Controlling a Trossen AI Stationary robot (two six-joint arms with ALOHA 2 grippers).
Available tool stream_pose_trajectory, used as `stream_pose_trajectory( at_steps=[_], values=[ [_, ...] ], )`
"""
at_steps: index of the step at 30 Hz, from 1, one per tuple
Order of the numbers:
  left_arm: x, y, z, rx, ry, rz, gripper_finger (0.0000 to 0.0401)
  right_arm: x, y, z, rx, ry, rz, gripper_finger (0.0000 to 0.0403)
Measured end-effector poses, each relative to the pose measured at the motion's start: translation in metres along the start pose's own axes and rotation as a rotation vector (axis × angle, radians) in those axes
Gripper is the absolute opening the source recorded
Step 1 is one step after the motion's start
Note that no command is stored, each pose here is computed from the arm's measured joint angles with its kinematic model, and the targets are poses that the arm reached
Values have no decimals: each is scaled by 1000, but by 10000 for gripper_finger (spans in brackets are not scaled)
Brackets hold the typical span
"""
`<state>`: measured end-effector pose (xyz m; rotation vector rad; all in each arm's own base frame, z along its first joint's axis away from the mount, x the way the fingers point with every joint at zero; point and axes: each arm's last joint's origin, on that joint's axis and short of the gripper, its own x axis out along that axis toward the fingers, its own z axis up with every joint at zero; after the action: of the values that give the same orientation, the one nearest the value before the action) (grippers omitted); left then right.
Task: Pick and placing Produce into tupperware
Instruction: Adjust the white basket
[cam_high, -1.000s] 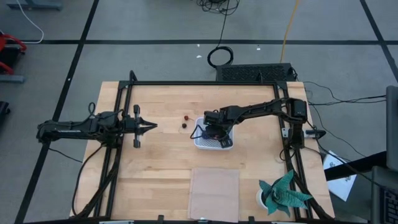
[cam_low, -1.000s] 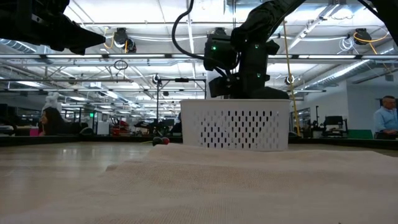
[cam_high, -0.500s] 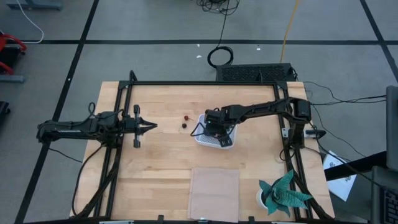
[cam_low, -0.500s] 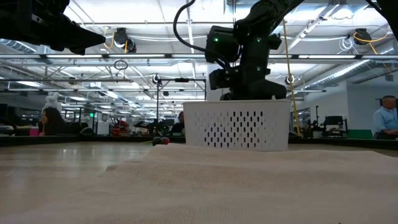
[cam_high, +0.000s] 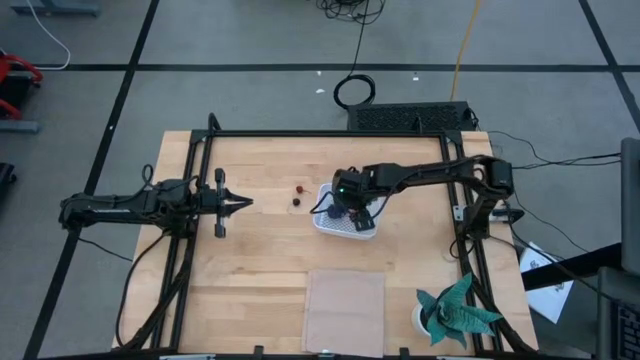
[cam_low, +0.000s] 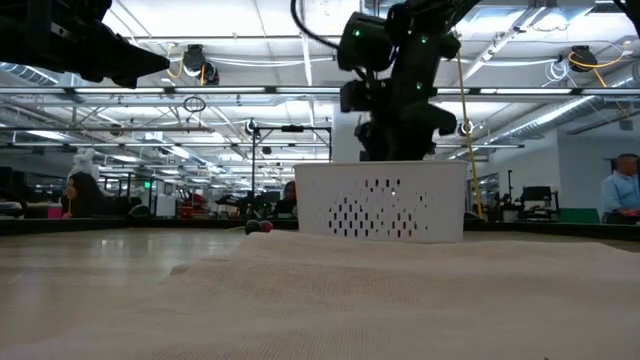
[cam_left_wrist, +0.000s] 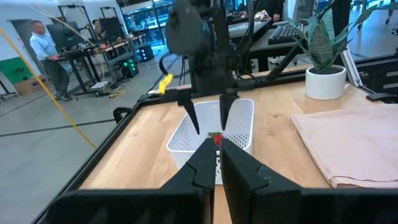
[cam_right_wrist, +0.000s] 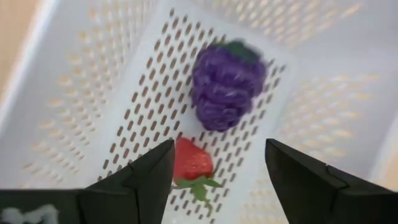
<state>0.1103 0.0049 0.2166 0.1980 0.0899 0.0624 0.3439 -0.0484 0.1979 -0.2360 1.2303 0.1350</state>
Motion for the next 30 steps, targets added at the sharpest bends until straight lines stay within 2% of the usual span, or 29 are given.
stream_pose_trajectory(
  at_steps=[4, 8, 13, 16, 23, 30],
  values=[
    [0, 0, 0, 0, 0, 0, 26, -16, 2, 4, -35, -66, -25, 214],
    [0, 0, 0, 0, 0, 0, 26, -31, 3, 12, -71, -175, -68, 168],
    [0, 0, 0, 0, 0, 0, 26, -38, -5, 20, -64, -260, -187, 80],
    [0, 0, 0, 0, 0, 0, 26, -36, -12, 19, -66, -256, -205, 17],
    [0, 0, 0, 0, 1, 0, 26, -39, -34, 17, 47, -310, -278, 2],
    [0, 0, 0, 0, 1, 0, 26, -33, -54, 8, 104, -295, -301, 0]
  ],
)
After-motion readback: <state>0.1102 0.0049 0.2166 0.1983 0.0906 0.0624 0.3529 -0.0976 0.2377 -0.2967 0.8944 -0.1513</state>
